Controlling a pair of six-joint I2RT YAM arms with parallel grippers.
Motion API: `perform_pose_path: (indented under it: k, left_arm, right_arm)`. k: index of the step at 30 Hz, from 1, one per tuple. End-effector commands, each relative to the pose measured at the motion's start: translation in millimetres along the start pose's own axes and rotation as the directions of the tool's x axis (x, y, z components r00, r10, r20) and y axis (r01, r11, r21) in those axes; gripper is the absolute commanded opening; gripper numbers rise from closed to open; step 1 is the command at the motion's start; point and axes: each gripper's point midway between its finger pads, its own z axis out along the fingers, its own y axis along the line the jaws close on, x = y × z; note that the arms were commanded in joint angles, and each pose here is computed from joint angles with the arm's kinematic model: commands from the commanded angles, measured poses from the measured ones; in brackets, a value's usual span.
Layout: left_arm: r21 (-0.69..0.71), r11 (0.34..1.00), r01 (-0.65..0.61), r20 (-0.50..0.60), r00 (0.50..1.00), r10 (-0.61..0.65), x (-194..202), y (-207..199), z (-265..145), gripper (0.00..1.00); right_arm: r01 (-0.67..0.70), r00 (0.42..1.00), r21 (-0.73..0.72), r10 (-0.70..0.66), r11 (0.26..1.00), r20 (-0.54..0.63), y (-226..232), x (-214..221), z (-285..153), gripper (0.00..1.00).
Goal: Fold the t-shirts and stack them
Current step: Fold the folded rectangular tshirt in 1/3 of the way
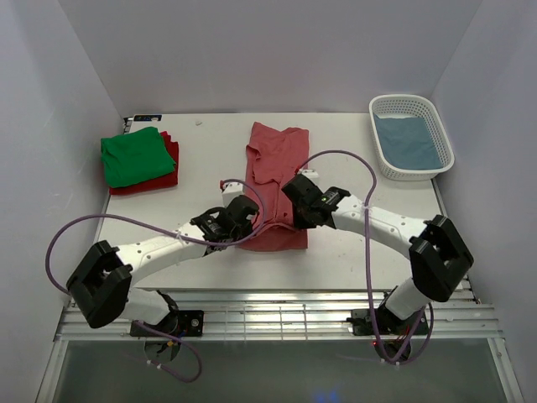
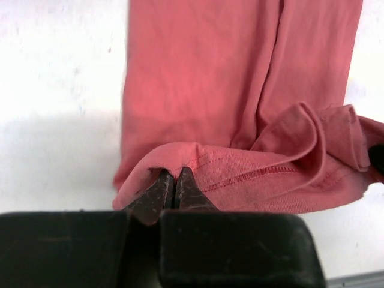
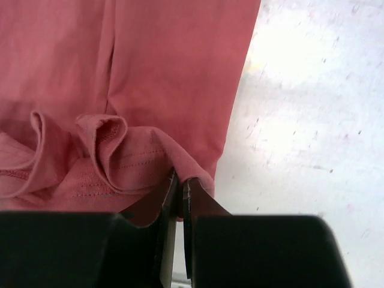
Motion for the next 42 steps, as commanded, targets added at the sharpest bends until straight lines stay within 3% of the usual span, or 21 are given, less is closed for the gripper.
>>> perform_pose_path:
  k: [1,7,15,28,30,31,32,34,35,39,42]
  left_arm:
    - [0.1,0.994,-0.034,0.068,0.997,0.027,-42,-26,13,0.0]
    - [0.082,0.994,-0.079,0.069,0.995,0.073,-78,-38,56,0.0]
    - [0.054,0.997,-0.053,0.075,0.996,0.049,-119,-20,93,0.0]
    - [0.119,0.987,-0.106,0.084,0.992,0.096,-143,-30,138,0.0]
    - [0.119,0.986,-0.116,0.098,0.99,0.104,-147,-31,140,0.09]
    - [0.105,0.987,-0.122,0.108,0.988,0.11,-150,-29,140,0.29]
    - [0.089,0.989,-0.121,0.114,0.987,0.11,-153,-26,140,0.38]
    - [0.037,0.992,-0.119,0.154,0.982,0.112,-167,-20,134,0.5]
    - [0.017,0.993,-0.116,0.175,0.978,0.111,-175,-17,129,0.52]
    - [-0.06,0.994,-0.09,0.275,0.956,0.103,-214,-10,96,0.56]
    - [0.01,0.998,-0.056,0.313,0.948,0.05,-227,-21,68,0.57]
  right_arm:
    - [0.061,0.997,0.009,-0.062,0.998,0.053,-2,-38,14,0.08]
    - [0.08,0.995,0.038,-0.082,0.996,0.058,-9,-76,40,0.08]
    - [0.065,0.996,0.054,-0.069,0.996,0.065,-26,-115,63,0.08]
    - [0.056,0.998,0.071,-0.059,0.996,0.037,-47,-147,105,0.08]
    - [0.057,0.997,0.079,-0.06,0.995,0.042,-47,-149,110,0.08]
    - [0.062,0.997,0.085,-0.066,0.994,0.048,-48,-152,111,0.1]
    - [0.063,0.996,0.093,-0.069,0.994,0.057,-49,-155,112,0.27]
    - [0.061,0.994,0.127,-0.073,0.99,0.087,-54,-169,111,0.42]
    - [0.065,0.99,0.141,-0.081,0.988,0.112,-56,-178,103,0.47]
    - [0.062,0.96,0.152,-0.1,0.987,0.261,-57,-221,56,0.52]
    - [0.067,0.944,0.092,-0.093,0.993,0.318,-47,-230,23,0.52]
